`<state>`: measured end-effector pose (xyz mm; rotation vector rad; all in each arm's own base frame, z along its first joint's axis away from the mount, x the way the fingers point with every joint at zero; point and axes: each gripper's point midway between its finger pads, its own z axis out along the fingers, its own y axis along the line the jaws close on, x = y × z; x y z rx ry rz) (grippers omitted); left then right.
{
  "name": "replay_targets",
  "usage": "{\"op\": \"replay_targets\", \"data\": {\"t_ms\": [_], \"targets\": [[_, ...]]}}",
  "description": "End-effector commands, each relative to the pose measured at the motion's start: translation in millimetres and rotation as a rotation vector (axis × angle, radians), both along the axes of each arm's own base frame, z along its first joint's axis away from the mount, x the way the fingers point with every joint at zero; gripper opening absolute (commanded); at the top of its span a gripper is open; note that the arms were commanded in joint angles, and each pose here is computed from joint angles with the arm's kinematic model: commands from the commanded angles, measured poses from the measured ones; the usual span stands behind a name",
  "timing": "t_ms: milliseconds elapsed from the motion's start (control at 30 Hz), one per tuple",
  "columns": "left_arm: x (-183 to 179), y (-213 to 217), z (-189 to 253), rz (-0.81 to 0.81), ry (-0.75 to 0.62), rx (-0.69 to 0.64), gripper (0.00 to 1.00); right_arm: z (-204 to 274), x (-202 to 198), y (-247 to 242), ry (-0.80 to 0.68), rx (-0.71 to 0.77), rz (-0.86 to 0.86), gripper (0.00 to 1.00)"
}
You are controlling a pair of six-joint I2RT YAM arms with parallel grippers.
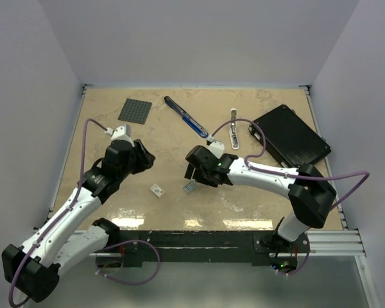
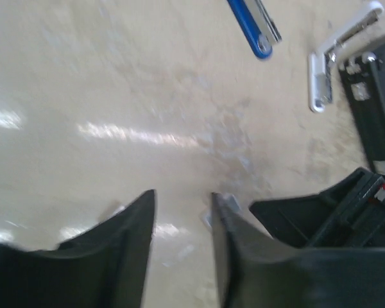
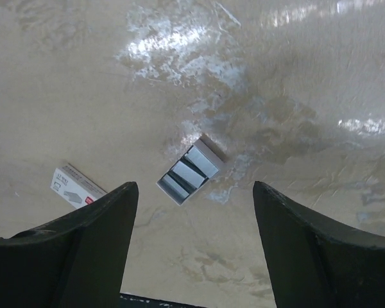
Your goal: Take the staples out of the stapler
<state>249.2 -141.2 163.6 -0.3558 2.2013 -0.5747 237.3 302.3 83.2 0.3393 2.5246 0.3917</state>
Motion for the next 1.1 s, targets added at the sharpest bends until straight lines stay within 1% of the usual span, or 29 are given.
{"op": "replay_targets", "data": {"t_ms": [0,33,67,100,200,233,300,333,367,400,433,467,633,767,933,1067], "targets": [[25,58,32,0.124,-0.111,0.364,0.62,13,-4,5,0.088,0.087,-0.197,0.72],[30,65,45,0.147,-0.143,0.403,0.64,13,-5,4,0.098,0.092,-0.216,0.66],[31,70,52,0.154,-0.164,0.428,0.66,11,-7,3,0.108,0.092,-0.232,0.64],[31,75,58,0.149,-0.187,0.47,0.72,11,-8,4,0.121,0.107,-0.256,0.63],[28,91,71,0.171,-0.255,0.539,0.78,7,-10,8,0.156,0.11,-0.281,0.64],[25,100,65,0.201,-0.251,0.57,0.79,-1,-12,8,0.181,0.091,-0.29,0.65],[19,108,68,0.233,-0.286,0.568,0.81,-3,-12,12,0.204,0.071,-0.298,0.67],[13,108,64,0.227,-0.301,0.548,0.81,-13,-14,13,0.232,0.042,-0.3,0.68],[13,104,67,0.214,-0.326,0.52,0.82,-13,-14,15,0.251,0.027,-0.311,0.68],[11,102,69,0.199,-0.341,0.509,0.85,-14,-14,18,0.262,0.022,-0.306,0.68],[7,104,74,0.207,-0.364,0.489,0.86,-16,-14,21,0.274,0.017,-0.307,0.69],[5,106,76,0.218,-0.37,0.488,0.87,-21,-14,22,0.292,-0.008,-0.319,0.69],[-1,113,84,0.248,-0.402,0.475,0.87,-31,-16,24,0.329,-0.036,-0.35,0.69],[-1,111,84,0.237,-0.402,0.473,0.86,-34,-16,25,0.351,-0.037,-0.381,0.69],[0,106,81,0.204,-0.398,0.473,0.85,-46,-15,24,0.369,-0.094,-0.399,0.69],[-1,104,81,0.194,-0.402,0.465,0.85,-52,-13,26,0.376,-0.108,-0.406,0.69]]}}
